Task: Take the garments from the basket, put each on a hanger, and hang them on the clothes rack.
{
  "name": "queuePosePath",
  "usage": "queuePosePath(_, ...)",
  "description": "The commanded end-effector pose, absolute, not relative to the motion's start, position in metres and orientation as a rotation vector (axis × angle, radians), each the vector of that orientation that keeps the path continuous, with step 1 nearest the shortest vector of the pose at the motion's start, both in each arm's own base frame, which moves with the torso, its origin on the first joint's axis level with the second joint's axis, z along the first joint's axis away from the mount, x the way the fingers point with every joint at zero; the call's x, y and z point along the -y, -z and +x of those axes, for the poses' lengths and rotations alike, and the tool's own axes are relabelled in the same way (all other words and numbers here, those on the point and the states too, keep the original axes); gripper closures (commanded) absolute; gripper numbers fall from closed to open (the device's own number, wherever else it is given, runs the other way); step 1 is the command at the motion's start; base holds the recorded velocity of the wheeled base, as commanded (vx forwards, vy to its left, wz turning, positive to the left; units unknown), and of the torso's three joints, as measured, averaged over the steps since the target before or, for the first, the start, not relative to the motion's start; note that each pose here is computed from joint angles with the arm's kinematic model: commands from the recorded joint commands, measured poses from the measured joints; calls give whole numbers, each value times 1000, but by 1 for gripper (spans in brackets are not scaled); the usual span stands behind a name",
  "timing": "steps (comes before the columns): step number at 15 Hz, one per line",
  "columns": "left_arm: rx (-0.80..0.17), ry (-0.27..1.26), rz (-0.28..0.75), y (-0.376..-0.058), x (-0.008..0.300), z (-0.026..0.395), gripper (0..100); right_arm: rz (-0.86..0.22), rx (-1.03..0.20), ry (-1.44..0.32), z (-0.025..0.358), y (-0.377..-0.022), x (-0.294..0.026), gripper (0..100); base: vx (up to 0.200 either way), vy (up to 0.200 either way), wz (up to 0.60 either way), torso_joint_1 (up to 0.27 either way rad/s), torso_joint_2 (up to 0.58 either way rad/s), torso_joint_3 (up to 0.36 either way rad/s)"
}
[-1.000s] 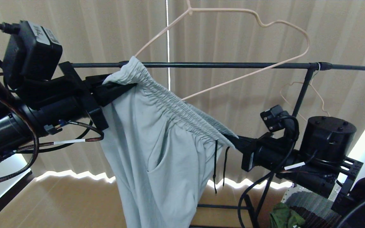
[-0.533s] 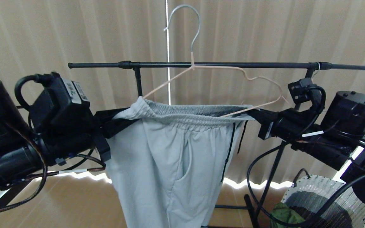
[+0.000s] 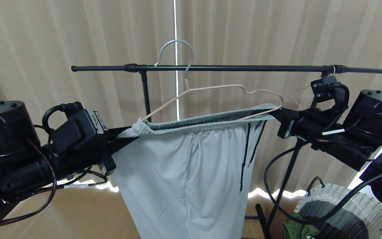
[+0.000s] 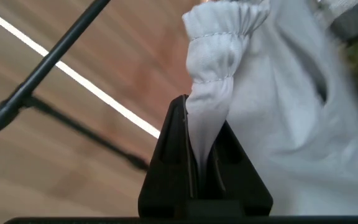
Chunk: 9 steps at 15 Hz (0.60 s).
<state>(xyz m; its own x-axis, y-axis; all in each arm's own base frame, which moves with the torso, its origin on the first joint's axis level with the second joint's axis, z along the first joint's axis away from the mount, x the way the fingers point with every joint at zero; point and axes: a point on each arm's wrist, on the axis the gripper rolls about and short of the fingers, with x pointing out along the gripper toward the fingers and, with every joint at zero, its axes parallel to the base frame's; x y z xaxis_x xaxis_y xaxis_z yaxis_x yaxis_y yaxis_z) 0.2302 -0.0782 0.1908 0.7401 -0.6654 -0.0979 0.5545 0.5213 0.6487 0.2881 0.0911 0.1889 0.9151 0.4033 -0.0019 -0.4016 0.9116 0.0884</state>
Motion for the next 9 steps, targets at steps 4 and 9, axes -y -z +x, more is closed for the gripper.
queuePosePath(4, 138, 711, 758, -181, 70, 232, 100, 45, 2, -393, 292, -192, -86, 100, 0, 0, 0, 0, 0, 0)
queuePosePath(9, 129, 690, 797, -178, 63, 232, 100, 3, 2, -397, 294, -200, -87, 100, 0, 0, 0, 0, 0, 0)
